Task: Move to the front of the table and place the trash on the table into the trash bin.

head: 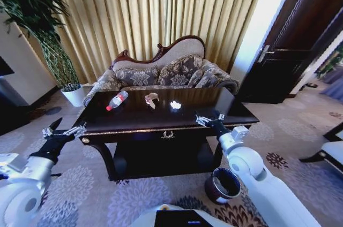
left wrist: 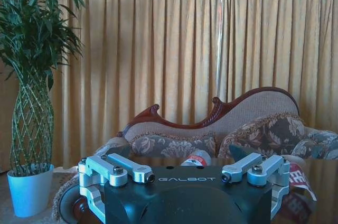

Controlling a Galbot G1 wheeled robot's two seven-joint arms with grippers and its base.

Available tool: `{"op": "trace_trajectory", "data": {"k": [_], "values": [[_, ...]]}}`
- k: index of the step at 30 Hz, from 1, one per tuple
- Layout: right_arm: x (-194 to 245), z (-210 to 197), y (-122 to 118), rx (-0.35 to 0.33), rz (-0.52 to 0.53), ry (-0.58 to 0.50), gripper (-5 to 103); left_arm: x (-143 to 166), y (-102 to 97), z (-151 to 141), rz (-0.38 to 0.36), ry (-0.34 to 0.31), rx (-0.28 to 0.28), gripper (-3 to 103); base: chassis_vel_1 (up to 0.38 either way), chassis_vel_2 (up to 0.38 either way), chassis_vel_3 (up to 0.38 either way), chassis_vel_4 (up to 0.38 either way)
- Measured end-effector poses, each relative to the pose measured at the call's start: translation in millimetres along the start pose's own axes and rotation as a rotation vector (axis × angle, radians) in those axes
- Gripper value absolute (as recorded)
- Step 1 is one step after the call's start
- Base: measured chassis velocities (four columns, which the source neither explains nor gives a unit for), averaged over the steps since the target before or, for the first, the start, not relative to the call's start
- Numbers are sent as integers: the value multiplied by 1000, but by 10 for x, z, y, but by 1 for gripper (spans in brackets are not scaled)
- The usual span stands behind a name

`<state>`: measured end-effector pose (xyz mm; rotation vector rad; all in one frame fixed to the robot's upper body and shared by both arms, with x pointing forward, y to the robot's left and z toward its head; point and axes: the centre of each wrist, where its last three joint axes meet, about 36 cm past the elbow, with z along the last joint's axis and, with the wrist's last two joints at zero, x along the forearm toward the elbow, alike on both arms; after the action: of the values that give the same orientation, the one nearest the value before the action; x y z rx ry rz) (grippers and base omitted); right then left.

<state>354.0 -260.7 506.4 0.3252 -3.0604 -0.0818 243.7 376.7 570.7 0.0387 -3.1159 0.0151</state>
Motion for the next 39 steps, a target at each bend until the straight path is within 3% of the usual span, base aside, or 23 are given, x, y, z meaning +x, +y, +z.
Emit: {"op": "trace_trajectory", "data": {"k": [10,16,19,26,32,39], "values": [[17,38,49,-17,-10,3,100,7,3,10,-3,-1,3,100,-113,117,107,-117],[41,4,110,-105,-75,13,100,19,-27,-18,8,-9,2,100,-82,89,68,-91],[57,-53,136,-108,-118,39,100,27,-36,-24,10,-9,2,100,0,0,0,0],[-55,-183,91,-19,-234,130,100,70,-95,-37,17,-11,7,100,0,0,0,0],[-379,-123,-21,22,-217,156,100,81,-139,-63,27,-16,8,100,0,0,0,0],[-646,-34,82,9,-211,205,100,88,-168,-95,26,-13,1,100,0,0,0,0]]}}
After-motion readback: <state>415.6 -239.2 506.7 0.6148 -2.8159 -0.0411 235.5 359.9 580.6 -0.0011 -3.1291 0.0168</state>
